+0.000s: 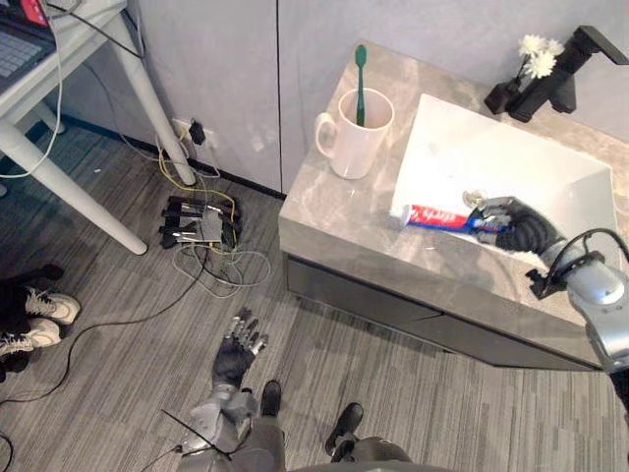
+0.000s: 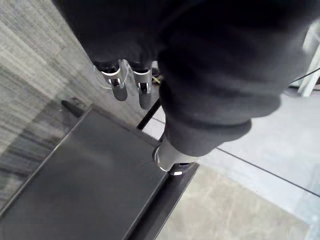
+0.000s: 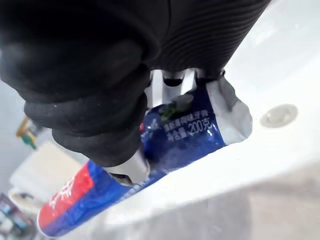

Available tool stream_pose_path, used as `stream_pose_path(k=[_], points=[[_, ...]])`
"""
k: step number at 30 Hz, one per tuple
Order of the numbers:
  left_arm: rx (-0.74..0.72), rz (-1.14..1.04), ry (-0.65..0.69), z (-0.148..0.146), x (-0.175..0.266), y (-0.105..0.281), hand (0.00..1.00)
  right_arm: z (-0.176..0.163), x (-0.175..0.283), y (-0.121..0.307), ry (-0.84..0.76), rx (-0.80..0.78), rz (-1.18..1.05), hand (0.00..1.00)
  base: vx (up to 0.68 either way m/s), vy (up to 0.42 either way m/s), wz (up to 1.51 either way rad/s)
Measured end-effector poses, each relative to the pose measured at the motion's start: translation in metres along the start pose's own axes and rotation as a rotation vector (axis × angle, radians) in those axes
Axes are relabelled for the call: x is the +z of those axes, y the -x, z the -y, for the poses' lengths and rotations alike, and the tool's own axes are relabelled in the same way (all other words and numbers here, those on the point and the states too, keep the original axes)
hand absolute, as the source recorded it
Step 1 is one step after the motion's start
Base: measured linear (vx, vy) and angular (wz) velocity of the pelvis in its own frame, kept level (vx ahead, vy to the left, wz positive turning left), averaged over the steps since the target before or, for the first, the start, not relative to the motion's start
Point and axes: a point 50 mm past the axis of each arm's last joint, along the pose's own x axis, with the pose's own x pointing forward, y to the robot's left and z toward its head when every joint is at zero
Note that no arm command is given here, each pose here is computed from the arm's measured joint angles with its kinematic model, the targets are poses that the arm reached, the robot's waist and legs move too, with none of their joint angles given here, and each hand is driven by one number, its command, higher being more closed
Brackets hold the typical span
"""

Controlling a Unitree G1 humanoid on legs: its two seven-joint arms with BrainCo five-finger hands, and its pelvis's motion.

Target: Organize washtable

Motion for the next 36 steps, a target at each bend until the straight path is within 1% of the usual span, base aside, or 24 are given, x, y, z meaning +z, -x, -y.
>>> stream_pose_path(k=[1, 2, 4, 7, 8, 10, 11, 13, 15, 17, 19, 20, 24, 29, 31, 35, 36], points=[[0.021, 0.035, 0.008, -0.003, 0.007, -0.001, 0.0, 0.014, 0.01, -0.002, 0.001, -0.057, 0.043, 1.0, -0.02, 0.036, -0.02], [0.036, 0.059, 0.012, -0.004, 0.012, -0.003, 0.0, 0.02, 0.016, -0.003, -0.002, -0.094, 0.072, 1.0, -0.02, 0.03, -0.01], [0.089, 0.156, 0.028, -0.011, 0.034, -0.006, 0.0, 0.035, 0.045, -0.006, -0.044, -0.215, 0.218, 1.0, -0.01, 0.008, 0.02], [0.082, 0.265, 0.053, -0.006, 0.058, -0.01, 0.0, 0.032, 0.072, -0.008, -0.08, -0.237, 0.372, 1.0, 0.02, 0.018, 0.06], [0.071, 0.288, 0.059, -0.003, 0.063, -0.012, 0.0, 0.029, 0.075, -0.008, -0.093, -0.235, 0.391, 1.0, 0.04, 0.026, 0.08], [0.015, 0.369, 0.079, 0.009, 0.08, -0.014, 0.0, 0.014, 0.082, -0.011, -0.144, -0.211, 0.442, 1.0, 0.03, 0.021, 0.07], [0.003, 0.379, 0.094, 0.012, 0.082, -0.014, 0.0, 0.009, 0.082, -0.013, -0.158, -0.198, 0.444, 1.0, 0.0, 0.0, 0.0], [-0.061, 0.398, 0.139, 0.026, 0.088, -0.017, 0.0, -0.008, 0.08, -0.018, -0.205, -0.156, 0.444, 1.0, 0.0, 0.0, 0.0], [-0.138, 0.413, 0.185, 0.041, 0.094, -0.02, 0.0, -0.02, 0.079, -0.021, -0.258, -0.142, 0.449, 1.0, 0.02, 0.019, 0.04], [-0.261, 0.444, 0.241, 0.064, 0.105, -0.023, 0.0, -0.038, 0.08, -0.026, -0.325, -0.111, 0.458, 1.0, 0.01, 0.019, 0.09], [-0.304, 0.47, 0.265, 0.073, 0.113, -0.025, 0.0, -0.045, 0.081, -0.028, -0.355, -0.1, 0.462, 1.0, 0.0, 0.016, 0.1], [-0.36, 0.496, 0.279, 0.083, 0.122, -0.028, 0.0, -0.055, 0.082, -0.03, -0.395, -0.088, 0.467, 1.0, -0.01, 0.015, 0.1], [-0.475, 0.56, 0.274, 0.103, 0.144, -0.03, 0.0, -0.078, 0.091, -0.03, -0.486, -0.056, 0.502, 1.0, -0.01, 0.013, 0.1], [-0.549, 0.571, 0.264, 0.118, 0.151, -0.029, 0.0, -0.106, 0.098, -0.022, -0.57, -0.007, 0.511, 1.0, -0.01, 0.016, 0.04], [-0.579, 0.565, 0.259, 0.124, 0.151, -0.029, 0.0, -0.125, 0.095, -0.018, -0.637, 0.024, 0.475, 1.0, -0.02, 0.021, 0.08], [-0.598, 0.556, 0.255, 0.13, 0.151, -0.029, 0.0, -0.152, 0.089, -0.01, -0.721, 0.08, 0.406, 1.0, -0.01, 0.007, 0.01], [-0.599, 0.555, 0.256, 0.13, 0.151, -0.029, 0.0, -0.154, 0.089, -0.01, -0.724, 0.085, 0.404, 1.0, 0.0, 0.0, 0.0]])
